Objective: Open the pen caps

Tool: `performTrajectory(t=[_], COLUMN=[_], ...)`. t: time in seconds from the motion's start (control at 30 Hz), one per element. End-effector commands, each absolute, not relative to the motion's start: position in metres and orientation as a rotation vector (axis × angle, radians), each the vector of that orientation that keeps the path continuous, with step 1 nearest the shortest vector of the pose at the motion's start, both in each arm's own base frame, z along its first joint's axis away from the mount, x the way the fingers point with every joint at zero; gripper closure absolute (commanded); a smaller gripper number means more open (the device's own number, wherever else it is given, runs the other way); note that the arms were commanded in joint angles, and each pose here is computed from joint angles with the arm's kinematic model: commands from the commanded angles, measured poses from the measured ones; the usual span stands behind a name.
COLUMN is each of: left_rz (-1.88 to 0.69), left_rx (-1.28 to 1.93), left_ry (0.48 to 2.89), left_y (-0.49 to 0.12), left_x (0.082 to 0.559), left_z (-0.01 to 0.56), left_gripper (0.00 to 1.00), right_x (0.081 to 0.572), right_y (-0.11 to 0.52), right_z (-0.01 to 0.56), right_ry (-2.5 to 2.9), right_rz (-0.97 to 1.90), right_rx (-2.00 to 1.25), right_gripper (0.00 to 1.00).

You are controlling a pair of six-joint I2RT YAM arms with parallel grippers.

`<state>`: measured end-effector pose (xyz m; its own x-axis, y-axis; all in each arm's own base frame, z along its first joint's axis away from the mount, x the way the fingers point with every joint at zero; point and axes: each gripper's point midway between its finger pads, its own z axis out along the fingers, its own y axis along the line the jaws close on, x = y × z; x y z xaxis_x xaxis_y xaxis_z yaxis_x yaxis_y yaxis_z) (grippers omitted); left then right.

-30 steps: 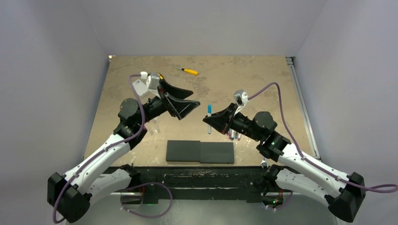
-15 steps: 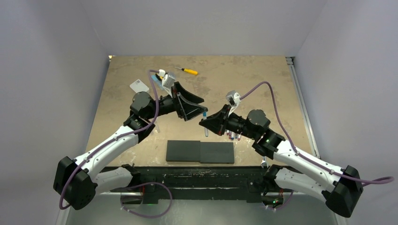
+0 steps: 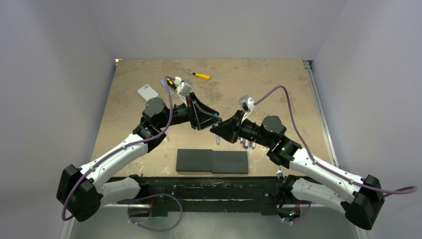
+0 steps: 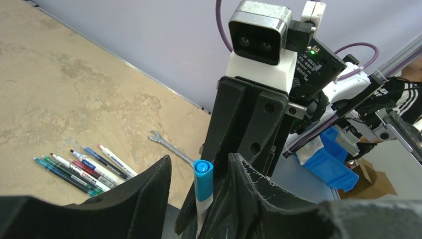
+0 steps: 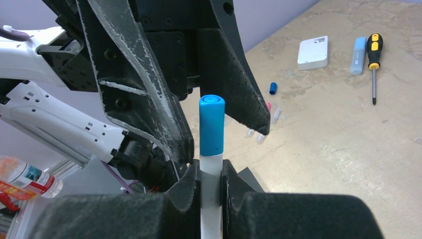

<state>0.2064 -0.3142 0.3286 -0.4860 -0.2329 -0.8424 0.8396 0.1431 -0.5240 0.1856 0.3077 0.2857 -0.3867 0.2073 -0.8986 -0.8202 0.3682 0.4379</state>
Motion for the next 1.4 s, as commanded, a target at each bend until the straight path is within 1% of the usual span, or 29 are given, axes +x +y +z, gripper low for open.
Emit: performTrajectory(t=[0.0, 0.13, 0.17, 0.23, 0.33, 0.4, 0.47, 0.53, 0.6, 0.67, 0.77, 0.83, 0.87, 0.93, 0.97, 1.13, 1.37], left_rz=[-1.485, -1.494, -1.495, -1.496, -1.498, -1.502, -1.505, -1.500, -1.496, -1.498, -1.504, -1.507, -1.506, -1.504, -1.498, -1.414, -1.363], left_rx=[0.642, 0.654, 0.656, 0.652, 0.651, 0.654, 0.656, 0.653, 0.649, 0.648, 0.647, 0.650, 0.648, 0.647, 0.641, 0.506, 0.300], left_ry=[1.501, 1.496, 1.495, 1.498, 1.499, 1.498, 1.496, 1.493, 1.490, 1.492, 1.499, 1.500, 1.502, 1.501, 1.502, 1.485, 1.295], left_y=[-0.316, -0.318, -0.319, -0.319, -0.319, -0.320, -0.321, -0.320, -0.320, -0.320, -0.320, -0.320, -0.320, -0.320, -0.319, -0.308, -0.289], left_x=[0.204, 0.202, 0.202, 0.202, 0.201, 0.200, 0.200, 0.200, 0.200, 0.200, 0.199, 0.198, 0.198, 0.198, 0.199, 0.215, 0.242], left_z=[0.329, 0.330, 0.330, 0.330, 0.330, 0.329, 0.329, 0.330, 0.331, 0.330, 0.329, 0.328, 0.327, 0.327, 0.327, 0.339, 0.403], left_gripper=[0.59, 0.80, 0.83, 0.83, 0.78, 0.77, 0.84, 0.94, 1.00, 0.99, 0.81, 0.79, 0.82, 0.98, 1.00, 1.00, 1.00], right_x=[0.187, 0.188, 0.188, 0.188, 0.188, 0.188, 0.188, 0.188, 0.188, 0.188, 0.189, 0.189, 0.189, 0.189, 0.189, 0.195, 0.198], right_y=[0.308, 0.307, 0.307, 0.307, 0.306, 0.306, 0.306, 0.306, 0.305, 0.305, 0.303, 0.303, 0.303, 0.303, 0.303, 0.299, 0.294], right_z=[0.319, 0.319, 0.318, 0.317, 0.317, 0.316, 0.317, 0.316, 0.316, 0.316, 0.317, 0.317, 0.316, 0.317, 0.315, 0.310, 0.294], right_ry=[1.484, 1.486, 1.486, 1.489, 1.491, 1.492, 1.491, 1.492, 1.494, 1.493, 1.491, 1.490, 1.492, 1.491, 1.494, 1.506, 1.543], right_rz=[1.238, 1.236, 1.234, 1.232, 1.230, 1.228, 1.228, 1.226, 1.225, 1.222, 1.220, 1.217, 1.216, 1.216, 1.215, 1.187, 1.190], right_rx=[-0.553, -0.550, -0.548, -0.546, -0.545, -0.545, -0.545, -0.545, -0.543, -0.541, -0.536, -0.533, -0.532, -0.531, -0.530, -0.491, -0.416], right_gripper=[1.00, 1.00, 1.00, 1.00, 1.00, 1.00, 1.00, 1.00, 1.00, 1.00, 1.00, 1.00, 1.00, 1.00, 1.00, 1.00, 1.00])
